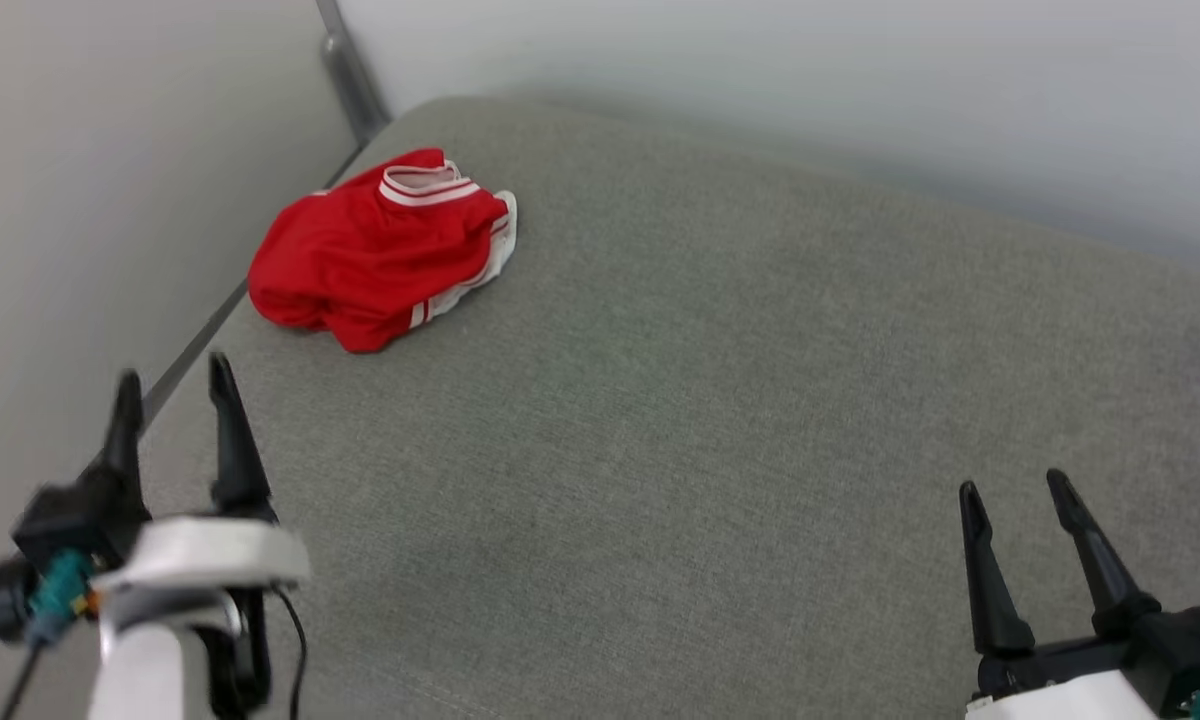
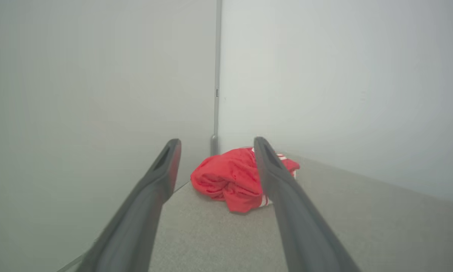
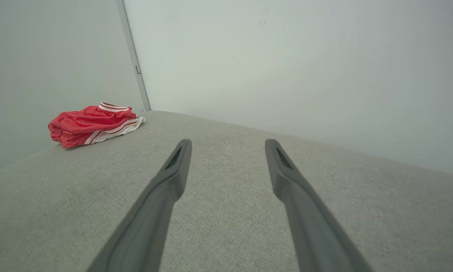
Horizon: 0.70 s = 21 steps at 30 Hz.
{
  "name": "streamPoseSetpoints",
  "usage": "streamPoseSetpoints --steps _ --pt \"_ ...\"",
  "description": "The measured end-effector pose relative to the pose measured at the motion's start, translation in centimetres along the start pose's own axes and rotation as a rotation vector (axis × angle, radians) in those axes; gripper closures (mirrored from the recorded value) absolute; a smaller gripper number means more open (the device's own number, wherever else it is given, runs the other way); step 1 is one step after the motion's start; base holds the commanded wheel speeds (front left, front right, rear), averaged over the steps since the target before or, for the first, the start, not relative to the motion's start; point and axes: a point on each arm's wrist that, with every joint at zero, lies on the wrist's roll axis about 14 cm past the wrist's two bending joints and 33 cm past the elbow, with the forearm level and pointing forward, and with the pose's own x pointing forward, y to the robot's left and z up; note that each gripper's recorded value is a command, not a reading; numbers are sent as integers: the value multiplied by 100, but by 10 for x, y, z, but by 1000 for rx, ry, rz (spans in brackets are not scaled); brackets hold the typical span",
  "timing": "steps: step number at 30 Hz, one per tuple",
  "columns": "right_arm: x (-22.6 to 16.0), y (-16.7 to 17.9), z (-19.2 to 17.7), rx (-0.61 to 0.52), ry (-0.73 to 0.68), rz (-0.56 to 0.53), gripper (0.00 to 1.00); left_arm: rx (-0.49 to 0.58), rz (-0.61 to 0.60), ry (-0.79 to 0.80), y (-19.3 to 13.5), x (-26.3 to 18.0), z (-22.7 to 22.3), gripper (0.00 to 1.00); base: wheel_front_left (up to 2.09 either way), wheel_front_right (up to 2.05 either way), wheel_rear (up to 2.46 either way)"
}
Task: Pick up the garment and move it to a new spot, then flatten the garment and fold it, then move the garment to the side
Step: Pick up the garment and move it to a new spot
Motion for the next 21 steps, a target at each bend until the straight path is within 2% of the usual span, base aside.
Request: streamPoseSetpoints --steps 4,11,16,21 --pt "11 -10 -6 -18 -3 -14 0 32 -56 -88 -11 50 25 0 0 0 0" --pt "31 -37 -20 -43 -11 -61 0 18 -83 -213 -31 135 58 0 0 0 0" --pt "41 -57 -36 -72 -8 -95 0 40 -97 -242 -46 190 59 0 0 0 0" --pt "48 -78 -51 -92 -4 -135 0 92 -122 -176 -58 235 28 0 0 0 0"
